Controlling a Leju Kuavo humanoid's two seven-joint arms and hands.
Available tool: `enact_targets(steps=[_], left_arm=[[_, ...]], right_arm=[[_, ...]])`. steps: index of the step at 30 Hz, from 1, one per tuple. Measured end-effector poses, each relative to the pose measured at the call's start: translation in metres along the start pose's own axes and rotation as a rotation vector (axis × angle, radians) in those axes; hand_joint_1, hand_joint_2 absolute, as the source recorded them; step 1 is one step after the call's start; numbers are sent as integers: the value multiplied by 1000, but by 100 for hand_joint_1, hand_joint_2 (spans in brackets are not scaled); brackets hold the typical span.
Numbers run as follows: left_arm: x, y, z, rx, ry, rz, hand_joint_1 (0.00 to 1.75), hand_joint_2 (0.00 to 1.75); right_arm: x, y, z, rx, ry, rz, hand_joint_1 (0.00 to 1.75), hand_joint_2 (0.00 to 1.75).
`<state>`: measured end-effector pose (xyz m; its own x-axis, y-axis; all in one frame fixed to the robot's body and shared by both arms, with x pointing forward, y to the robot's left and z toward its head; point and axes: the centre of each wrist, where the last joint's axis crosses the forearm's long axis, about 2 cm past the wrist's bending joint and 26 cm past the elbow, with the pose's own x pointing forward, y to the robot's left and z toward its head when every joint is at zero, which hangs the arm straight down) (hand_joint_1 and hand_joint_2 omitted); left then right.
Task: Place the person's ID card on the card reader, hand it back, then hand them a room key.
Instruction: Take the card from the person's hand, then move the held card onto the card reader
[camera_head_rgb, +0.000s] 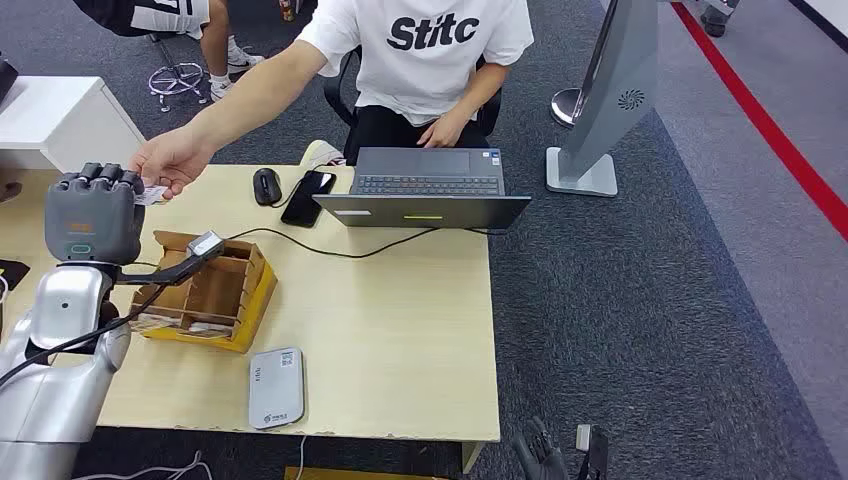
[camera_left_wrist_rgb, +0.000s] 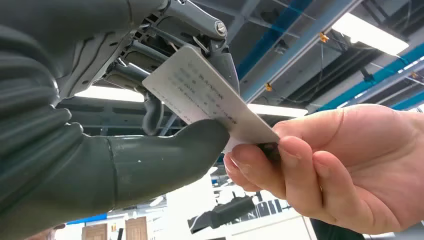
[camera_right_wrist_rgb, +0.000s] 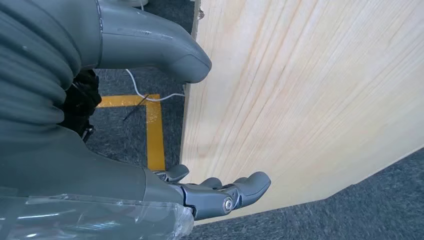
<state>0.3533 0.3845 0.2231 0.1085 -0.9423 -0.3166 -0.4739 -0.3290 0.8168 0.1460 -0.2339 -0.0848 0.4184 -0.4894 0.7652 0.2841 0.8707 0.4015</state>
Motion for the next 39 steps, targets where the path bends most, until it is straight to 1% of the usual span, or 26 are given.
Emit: enact_targets(steps=[6,8,10,13,17,19,21,24,27,32,39], left_arm=[[-2,3,8,30,-6,-6,175,175],[-1,5,14,42,-33,2,175,175],[2,6,25,60,-58,23,175,175],[12,13,54,98,-73,66,175,175],[30,30,110,152,-78,144,175,175],[38,41,134,164,-79,173,175,175],[45,53,153,166,-82,198,175,175],[53,67,174,161,-81,229,175,175],[56,77,184,161,-70,247,175,175],[62,86,192,154,-52,273,175,175],[66,83,201,74,-23,297,175,175]], right_arm=[[0,1,0,4,4,4,0,175],[0,1,0,3,3,2,0,175],[0,1,0,0,-1,-1,0,175],[-1,1,0,-4,-9,-5,0,175],[-4,0,4,-15,-13,-13,0,175],[-6,-1,6,-20,-16,-15,0,175],[-7,-2,6,-26,-19,-14,0,175],[-7,-3,7,-35,-20,-10,0,175],[-8,-3,8,-36,-20,-10,0,175],[-8,-3,8,-40,-20,-11,0,175],[-8,-3,8,-43,-20,-12,0,175]])
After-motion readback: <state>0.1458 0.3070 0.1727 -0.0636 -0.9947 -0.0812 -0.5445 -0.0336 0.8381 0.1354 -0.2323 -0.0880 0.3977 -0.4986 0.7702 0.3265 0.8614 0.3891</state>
